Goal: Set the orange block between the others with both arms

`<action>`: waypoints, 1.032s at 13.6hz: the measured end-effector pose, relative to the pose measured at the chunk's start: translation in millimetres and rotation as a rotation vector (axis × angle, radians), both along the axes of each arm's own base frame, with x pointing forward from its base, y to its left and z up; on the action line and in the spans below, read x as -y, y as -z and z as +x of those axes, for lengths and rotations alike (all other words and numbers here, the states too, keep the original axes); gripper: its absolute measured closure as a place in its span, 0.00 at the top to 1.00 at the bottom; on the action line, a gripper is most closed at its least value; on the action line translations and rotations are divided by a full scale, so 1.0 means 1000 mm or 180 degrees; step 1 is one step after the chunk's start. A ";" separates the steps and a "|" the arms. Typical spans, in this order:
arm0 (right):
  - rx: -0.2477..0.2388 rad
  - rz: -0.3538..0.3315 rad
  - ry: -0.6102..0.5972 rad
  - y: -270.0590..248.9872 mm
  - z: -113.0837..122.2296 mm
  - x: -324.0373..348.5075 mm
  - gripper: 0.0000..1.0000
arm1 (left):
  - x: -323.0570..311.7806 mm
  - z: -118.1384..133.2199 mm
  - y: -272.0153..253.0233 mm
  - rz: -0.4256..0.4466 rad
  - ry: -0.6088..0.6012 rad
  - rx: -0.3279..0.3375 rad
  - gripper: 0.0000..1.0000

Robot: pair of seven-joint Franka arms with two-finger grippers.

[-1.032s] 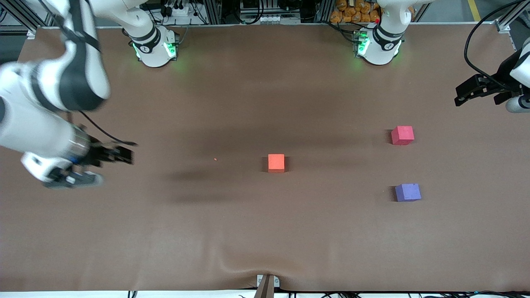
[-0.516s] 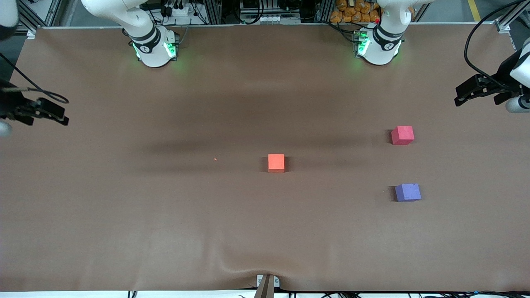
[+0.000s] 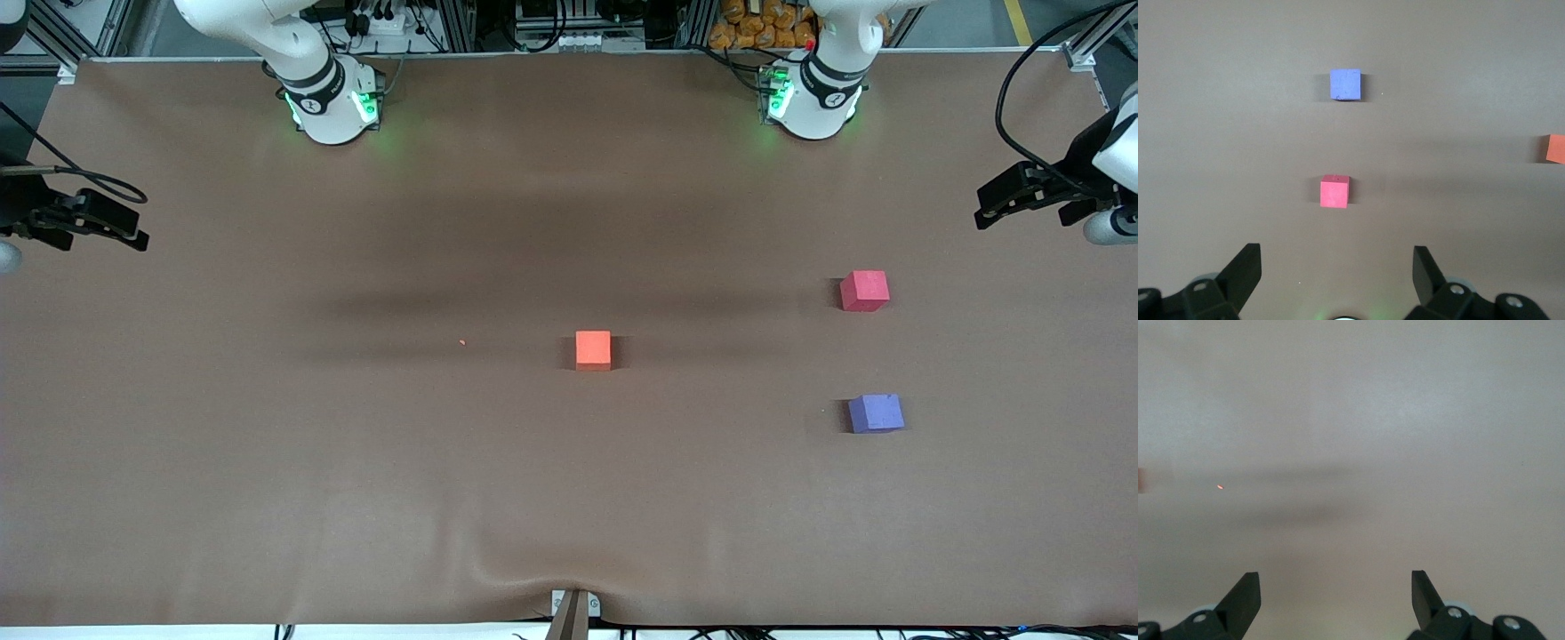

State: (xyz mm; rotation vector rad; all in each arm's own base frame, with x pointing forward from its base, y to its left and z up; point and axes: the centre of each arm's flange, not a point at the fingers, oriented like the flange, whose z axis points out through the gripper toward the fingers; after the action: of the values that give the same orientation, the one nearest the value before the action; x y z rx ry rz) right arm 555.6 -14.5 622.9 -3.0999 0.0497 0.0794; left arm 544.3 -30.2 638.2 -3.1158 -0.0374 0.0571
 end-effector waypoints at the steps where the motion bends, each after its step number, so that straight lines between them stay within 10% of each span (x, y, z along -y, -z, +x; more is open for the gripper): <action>1: -0.0005 0.0007 -0.0003 0.000 0.000 0.000 1.00 | 0.000 0.001 0.002 -0.0002 0.0000 -0.0012 1.00; 14: -0.0105 0.0034 0.0122 -0.015 -0.018 0.025 1.00 | 0.119 0.047 0.097 -0.0103 0.0163 -0.0155 1.00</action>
State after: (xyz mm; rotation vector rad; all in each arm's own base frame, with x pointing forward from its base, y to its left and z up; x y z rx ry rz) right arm 537.4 -39.4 637.8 -3.0856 0.1091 0.1292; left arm 591.0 -149.7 540.8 -3.1441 0.0444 0.1338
